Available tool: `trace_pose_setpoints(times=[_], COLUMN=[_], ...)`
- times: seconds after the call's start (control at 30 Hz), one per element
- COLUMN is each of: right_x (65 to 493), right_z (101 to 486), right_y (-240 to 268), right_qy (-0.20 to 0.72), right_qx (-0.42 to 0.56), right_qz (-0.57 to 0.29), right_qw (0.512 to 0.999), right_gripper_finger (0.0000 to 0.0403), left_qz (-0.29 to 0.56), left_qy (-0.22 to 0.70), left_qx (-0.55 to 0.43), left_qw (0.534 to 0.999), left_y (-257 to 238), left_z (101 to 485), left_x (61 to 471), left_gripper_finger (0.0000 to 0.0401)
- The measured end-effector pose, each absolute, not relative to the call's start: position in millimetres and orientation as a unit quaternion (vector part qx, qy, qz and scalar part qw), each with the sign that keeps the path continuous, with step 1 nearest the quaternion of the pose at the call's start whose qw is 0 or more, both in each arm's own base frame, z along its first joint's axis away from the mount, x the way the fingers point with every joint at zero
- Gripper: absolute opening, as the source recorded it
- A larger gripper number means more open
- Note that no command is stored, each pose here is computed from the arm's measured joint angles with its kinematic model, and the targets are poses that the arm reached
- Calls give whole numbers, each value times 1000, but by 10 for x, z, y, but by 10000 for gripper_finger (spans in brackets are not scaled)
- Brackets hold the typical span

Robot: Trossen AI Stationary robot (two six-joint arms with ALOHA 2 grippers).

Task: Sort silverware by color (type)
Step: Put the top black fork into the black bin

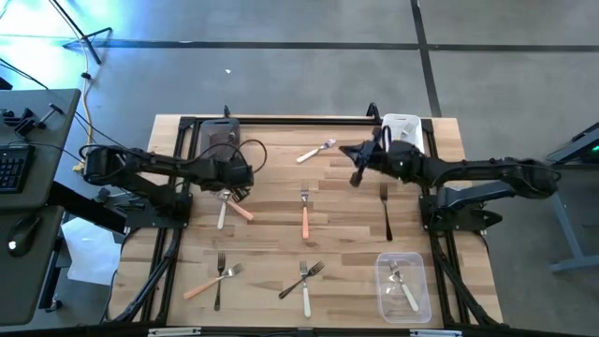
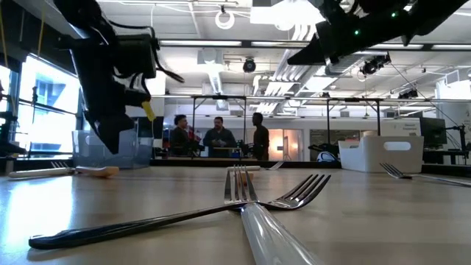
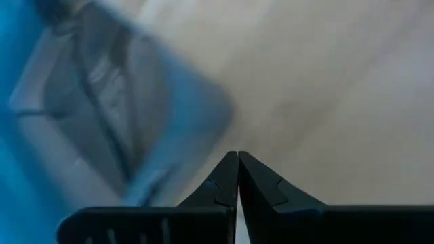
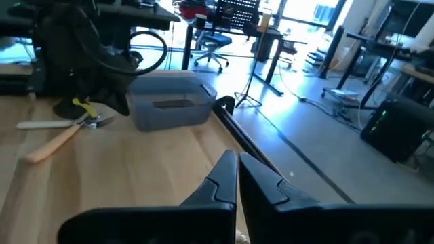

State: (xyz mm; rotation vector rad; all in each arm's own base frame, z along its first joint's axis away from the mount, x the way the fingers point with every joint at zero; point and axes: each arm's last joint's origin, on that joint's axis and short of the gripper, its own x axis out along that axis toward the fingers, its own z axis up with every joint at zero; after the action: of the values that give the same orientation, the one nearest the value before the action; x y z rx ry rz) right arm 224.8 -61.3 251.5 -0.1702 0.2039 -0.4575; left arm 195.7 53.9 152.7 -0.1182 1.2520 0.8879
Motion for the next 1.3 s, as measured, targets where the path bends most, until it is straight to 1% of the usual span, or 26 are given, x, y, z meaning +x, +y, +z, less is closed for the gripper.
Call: trace_pose_setpoints(times=[0.2, 0.5, 0.63, 0.8, 0.93, 1.07, 1.2, 1.3], right_x=[2184, 2156, 2153, 2128, 2065, 1984, 1929, 1892], right_z=[2524, 2543, 2566, 2568, 2554, 2472, 2313, 2215], right_y=[-823, -906, -918, -906, -881, -830, -714, -626], right_qy=[91, 77, 67, 79, 104, 154, 235, 280], right_qx=[-53, -35, -48, -59, -42, 11, 67, 110], right_qz=[-252, -272, -274, -272, -271, -270, -261, -266], right_qw=[962, 959, 958, 957, 956, 950, 934, 916], right_gripper_finger=[0, 0, 0, 0, 0, 0, 0, 0], left_qz=[418, 443, 429, 404, 379, 346, 258, 191], left_qy=[577, 598, 605, 602, 571, 496, 404, 346], left_qx=[-55, -72, -93, -103, -111, -117, -138, -162], left_qw=[700, 664, 665, 681, 720, 788, 867, 904], left_y=[704, 860, 864, 763, 635, 495, 388, 371], left_z=[1527, 1522, 1536, 1652, 1778, 1819, 1750, 1690], left_x=[1897, 1776, 1777, 1889, 2066, 2284, 2453, 2494], left_gripper_finger=[3, 3, 3, 3, 3, 3, 3, 3])
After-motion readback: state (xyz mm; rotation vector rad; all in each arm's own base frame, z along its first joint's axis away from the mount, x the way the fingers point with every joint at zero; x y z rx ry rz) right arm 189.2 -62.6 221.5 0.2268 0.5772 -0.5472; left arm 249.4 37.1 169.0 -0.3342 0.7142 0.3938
